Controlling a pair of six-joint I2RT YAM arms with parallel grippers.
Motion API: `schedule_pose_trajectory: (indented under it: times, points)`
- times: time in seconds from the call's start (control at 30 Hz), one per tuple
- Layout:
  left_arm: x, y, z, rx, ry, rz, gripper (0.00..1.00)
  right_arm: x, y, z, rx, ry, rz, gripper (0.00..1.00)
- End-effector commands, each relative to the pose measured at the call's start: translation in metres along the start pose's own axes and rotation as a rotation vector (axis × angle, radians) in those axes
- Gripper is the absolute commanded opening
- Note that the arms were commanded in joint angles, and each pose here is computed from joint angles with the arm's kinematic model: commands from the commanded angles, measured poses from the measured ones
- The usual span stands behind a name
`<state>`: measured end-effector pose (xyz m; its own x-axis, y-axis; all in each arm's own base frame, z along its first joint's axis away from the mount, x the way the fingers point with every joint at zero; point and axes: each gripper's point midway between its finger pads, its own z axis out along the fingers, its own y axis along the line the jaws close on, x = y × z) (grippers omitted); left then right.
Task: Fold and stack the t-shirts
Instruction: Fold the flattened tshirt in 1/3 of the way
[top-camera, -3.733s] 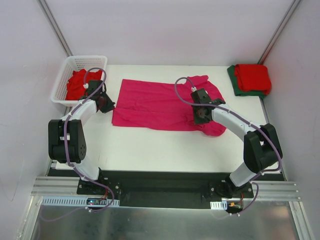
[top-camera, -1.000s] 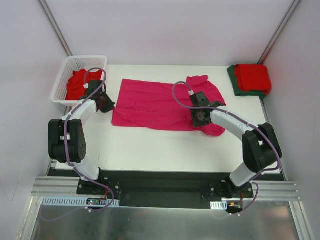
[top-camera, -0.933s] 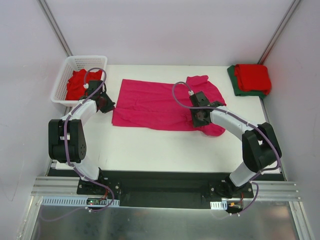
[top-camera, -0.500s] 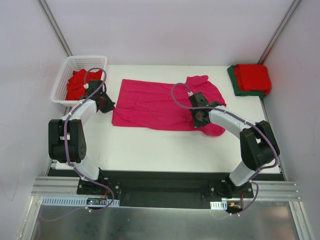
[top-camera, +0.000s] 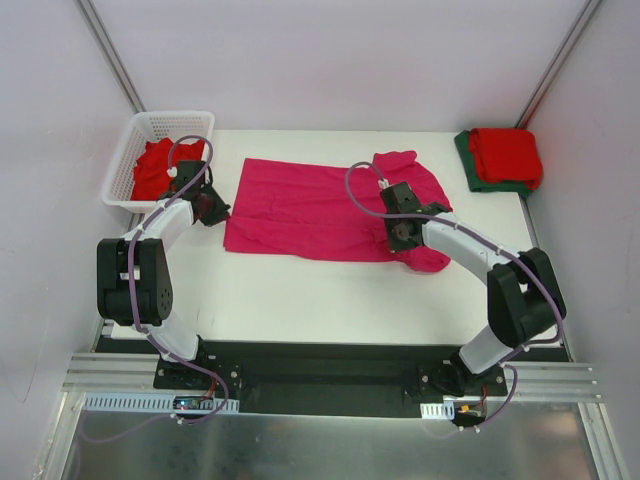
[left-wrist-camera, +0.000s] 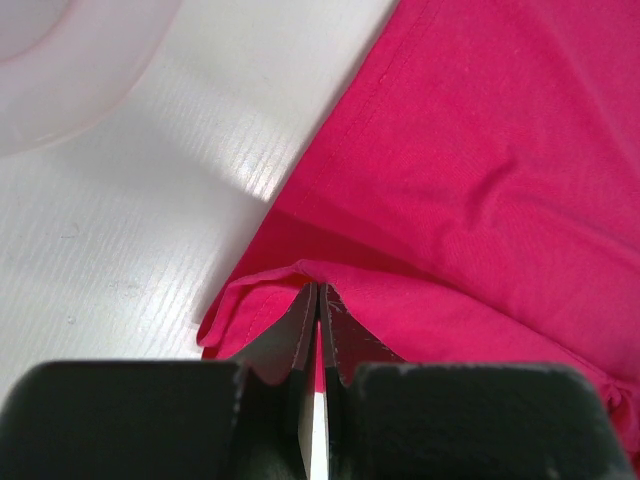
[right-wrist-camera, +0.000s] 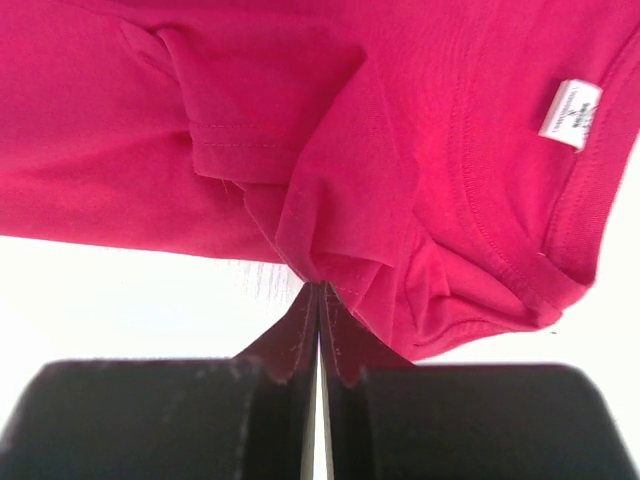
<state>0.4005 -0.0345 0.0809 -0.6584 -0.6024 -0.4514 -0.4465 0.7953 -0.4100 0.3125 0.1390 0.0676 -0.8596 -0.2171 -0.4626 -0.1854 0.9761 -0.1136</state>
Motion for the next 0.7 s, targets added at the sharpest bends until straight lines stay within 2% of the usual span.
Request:
schedule_pose_trajectory:
  times: [0.0,0.3,0.67]
  points:
    - [-0.01,-0.007,-0.002,0.023,-0.023,0.014,0.0,-0.023,-0.008,-0.03,0.01,-0.102,0.023,0.01]
    - [-0.01,-0.006,-0.002,0.022,-0.021,0.013,0.0,-0.03,-0.013,-0.043,0.025,-0.132,0.034,0.01]
    - [-0.022,-0.008,-0.011,0.018,-0.07,0.03,0.0,-0.055,-0.058,-0.09,0.218,-0.248,0.066,0.01]
